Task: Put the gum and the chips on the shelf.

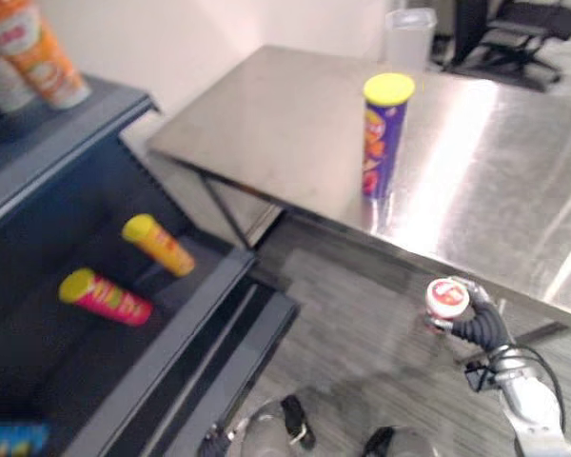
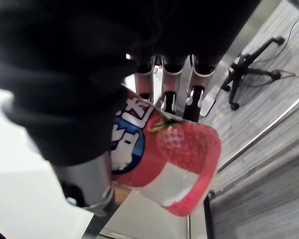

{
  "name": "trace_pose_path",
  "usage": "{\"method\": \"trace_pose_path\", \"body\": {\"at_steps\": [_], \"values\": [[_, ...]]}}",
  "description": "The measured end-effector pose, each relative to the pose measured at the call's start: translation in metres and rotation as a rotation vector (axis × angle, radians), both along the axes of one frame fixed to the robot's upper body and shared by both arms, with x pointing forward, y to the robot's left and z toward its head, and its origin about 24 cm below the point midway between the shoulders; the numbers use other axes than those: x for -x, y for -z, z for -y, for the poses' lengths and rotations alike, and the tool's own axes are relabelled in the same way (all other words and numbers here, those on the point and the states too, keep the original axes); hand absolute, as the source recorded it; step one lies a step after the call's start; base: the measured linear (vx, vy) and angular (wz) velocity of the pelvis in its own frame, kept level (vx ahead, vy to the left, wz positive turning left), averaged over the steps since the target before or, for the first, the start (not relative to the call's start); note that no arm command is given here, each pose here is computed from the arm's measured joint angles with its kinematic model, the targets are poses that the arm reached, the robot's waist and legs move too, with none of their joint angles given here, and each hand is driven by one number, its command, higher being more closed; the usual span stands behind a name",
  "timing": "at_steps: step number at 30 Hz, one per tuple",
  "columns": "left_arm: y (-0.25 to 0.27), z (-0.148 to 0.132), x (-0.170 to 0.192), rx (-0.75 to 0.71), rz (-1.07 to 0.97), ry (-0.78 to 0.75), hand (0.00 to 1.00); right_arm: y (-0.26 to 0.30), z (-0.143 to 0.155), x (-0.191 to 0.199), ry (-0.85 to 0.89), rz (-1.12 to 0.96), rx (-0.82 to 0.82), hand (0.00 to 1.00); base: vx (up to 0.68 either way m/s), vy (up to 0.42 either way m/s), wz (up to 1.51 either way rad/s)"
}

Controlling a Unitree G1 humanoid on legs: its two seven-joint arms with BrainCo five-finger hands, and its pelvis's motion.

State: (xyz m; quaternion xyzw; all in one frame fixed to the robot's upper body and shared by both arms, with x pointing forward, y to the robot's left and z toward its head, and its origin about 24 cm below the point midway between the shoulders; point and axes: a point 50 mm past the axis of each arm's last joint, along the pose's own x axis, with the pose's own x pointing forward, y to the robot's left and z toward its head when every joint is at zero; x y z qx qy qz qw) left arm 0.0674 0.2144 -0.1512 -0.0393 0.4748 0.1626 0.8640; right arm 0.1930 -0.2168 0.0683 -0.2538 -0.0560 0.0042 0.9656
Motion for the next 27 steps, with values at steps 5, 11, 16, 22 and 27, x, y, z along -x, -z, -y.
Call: {"method": "trace_pose_path", "body": {"at_steps": [5,11,16,22,27], "values": [[0.007,0.003,0.016,0.029,-0.052,-0.087,0.00,0.005,0.013,0.010,0.078,-0.025,-0.008,1.00,-0.14,-0.076,1.23],[0.013,0.007,0.029,0.052,-0.123,-0.129,0.00,0.009,0.020,0.014,0.165,-0.023,-0.045,1.00,-0.15,0.049,0.84],[0.015,0.006,0.026,0.039,-0.144,-0.076,0.00,0.022,0.014,0.015,0.185,-0.062,-0.091,1.00,-0.15,0.203,0.00],[0.012,-0.004,0.021,-0.001,-0.135,-0.047,0.00,0.046,0.002,0.028,0.185,-0.176,-0.151,1.00,-0.09,0.166,-0.17],[0.008,-0.013,0.014,-0.037,-0.111,-0.045,0.00,0.055,-0.005,0.030,0.188,-0.217,-0.217,1.00,-0.08,0.137,-0.06]]}}
